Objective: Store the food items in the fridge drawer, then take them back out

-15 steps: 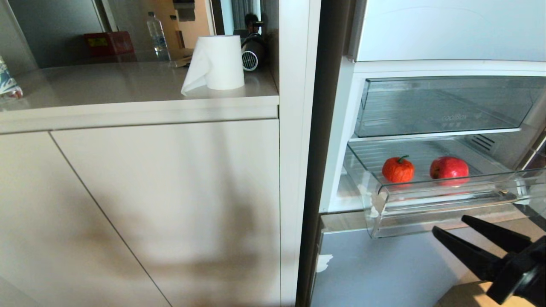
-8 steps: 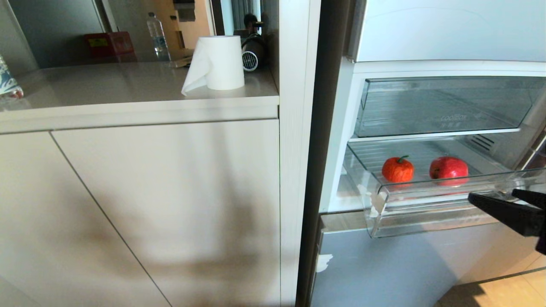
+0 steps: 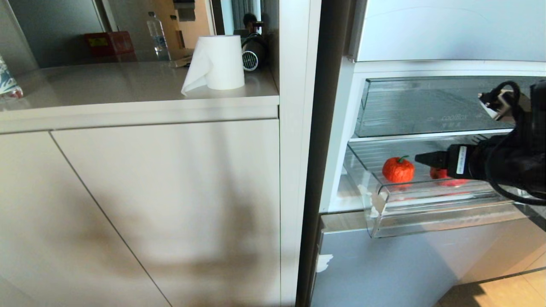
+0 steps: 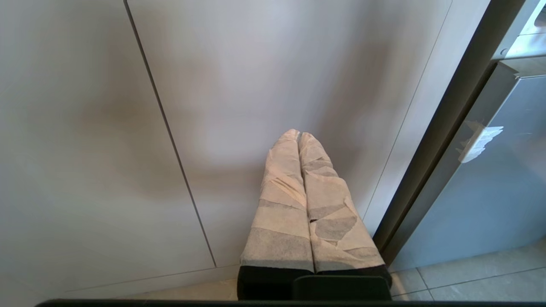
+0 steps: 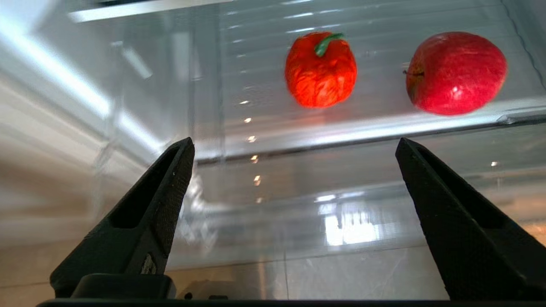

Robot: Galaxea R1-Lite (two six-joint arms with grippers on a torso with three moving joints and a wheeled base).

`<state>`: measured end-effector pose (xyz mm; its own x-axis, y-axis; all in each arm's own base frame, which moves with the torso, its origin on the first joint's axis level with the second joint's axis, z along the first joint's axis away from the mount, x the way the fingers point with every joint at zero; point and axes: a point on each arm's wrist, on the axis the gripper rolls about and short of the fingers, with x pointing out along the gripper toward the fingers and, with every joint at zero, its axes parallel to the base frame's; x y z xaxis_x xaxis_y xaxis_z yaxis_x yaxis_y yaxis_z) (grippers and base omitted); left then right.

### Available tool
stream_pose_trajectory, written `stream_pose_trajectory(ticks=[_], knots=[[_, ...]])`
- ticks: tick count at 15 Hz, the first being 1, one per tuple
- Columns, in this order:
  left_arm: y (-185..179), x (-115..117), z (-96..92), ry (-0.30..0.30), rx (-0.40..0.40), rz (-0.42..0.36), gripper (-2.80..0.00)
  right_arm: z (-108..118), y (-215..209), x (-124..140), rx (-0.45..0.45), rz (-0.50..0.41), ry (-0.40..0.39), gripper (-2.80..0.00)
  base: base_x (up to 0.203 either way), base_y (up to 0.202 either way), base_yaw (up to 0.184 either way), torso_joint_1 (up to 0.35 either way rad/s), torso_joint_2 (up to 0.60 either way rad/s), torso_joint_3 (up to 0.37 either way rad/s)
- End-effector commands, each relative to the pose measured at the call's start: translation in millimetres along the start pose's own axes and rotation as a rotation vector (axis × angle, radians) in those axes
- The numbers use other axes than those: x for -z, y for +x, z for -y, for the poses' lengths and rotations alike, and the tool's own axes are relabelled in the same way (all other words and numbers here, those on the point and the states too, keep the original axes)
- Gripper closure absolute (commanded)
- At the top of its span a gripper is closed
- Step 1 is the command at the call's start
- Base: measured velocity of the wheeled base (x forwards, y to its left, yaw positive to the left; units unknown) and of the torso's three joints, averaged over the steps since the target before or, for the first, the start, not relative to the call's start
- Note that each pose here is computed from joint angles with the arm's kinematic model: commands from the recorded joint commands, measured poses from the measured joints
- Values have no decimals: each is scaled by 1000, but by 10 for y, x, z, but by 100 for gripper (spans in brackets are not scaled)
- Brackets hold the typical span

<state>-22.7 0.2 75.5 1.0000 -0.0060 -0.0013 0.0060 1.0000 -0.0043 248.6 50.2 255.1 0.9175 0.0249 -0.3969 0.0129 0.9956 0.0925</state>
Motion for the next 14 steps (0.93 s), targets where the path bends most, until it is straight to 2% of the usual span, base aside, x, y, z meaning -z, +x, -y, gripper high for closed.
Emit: stream_pose_trajectory(ticks=[1,5,8,12,14], knots=[[0,0,0,0,0,0,0,-4,445,16,36,-93,-7,-280,0,0,0,0,0,0],[0,0,0,0,0,0,0,38,662,30,59,-228,-32,-280,0,0,0,0,0,0],[0,0,0,0,0,0,0,122,439,-16,56,-302,-27,-280,0,0,0,0,0,0],[0,0,0,0,0,0,0,249,35,-61,39,-330,-14,-280,0,0,0,0,0,0],[0,0,0,0,0,0,0,254,46,-88,37,-326,-14,-280,0,0,0,0,0,0]])
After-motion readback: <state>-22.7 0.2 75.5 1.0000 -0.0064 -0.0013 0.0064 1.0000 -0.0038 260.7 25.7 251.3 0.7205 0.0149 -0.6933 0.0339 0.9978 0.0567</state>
